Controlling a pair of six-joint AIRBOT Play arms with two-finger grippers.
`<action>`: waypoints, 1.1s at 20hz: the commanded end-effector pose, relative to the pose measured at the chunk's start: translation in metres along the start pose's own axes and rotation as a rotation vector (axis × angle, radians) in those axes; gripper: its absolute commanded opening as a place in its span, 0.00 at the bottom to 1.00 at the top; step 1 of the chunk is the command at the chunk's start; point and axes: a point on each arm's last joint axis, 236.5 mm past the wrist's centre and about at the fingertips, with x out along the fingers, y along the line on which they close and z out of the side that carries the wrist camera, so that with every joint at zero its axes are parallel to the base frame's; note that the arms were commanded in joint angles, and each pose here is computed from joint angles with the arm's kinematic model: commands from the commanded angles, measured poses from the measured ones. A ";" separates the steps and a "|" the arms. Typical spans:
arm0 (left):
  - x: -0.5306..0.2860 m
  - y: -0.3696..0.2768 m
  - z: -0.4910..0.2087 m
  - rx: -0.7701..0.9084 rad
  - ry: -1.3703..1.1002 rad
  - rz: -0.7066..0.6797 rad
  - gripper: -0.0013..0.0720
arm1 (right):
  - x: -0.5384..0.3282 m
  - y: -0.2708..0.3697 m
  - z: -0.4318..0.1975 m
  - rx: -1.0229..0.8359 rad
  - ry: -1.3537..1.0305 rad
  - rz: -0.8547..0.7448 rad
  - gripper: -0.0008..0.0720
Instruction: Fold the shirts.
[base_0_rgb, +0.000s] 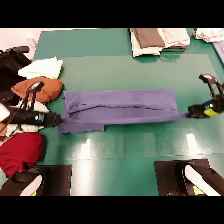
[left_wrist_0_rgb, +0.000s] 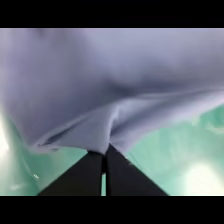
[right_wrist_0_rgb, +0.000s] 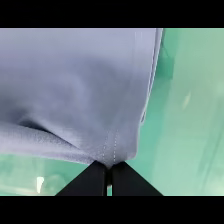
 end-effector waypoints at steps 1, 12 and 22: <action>0.036 0.021 0.074 0.044 -0.073 0.055 0.05 | 0.012 -0.004 0.056 0.010 -0.035 0.015 0.03; 0.096 0.035 0.143 0.020 -0.023 0.056 0.82 | 0.054 0.026 0.151 -0.013 -0.027 0.176 0.42; 0.084 -0.020 0.152 0.039 -0.027 -0.062 0.05 | 0.087 -0.048 0.093 0.288 0.035 0.420 0.80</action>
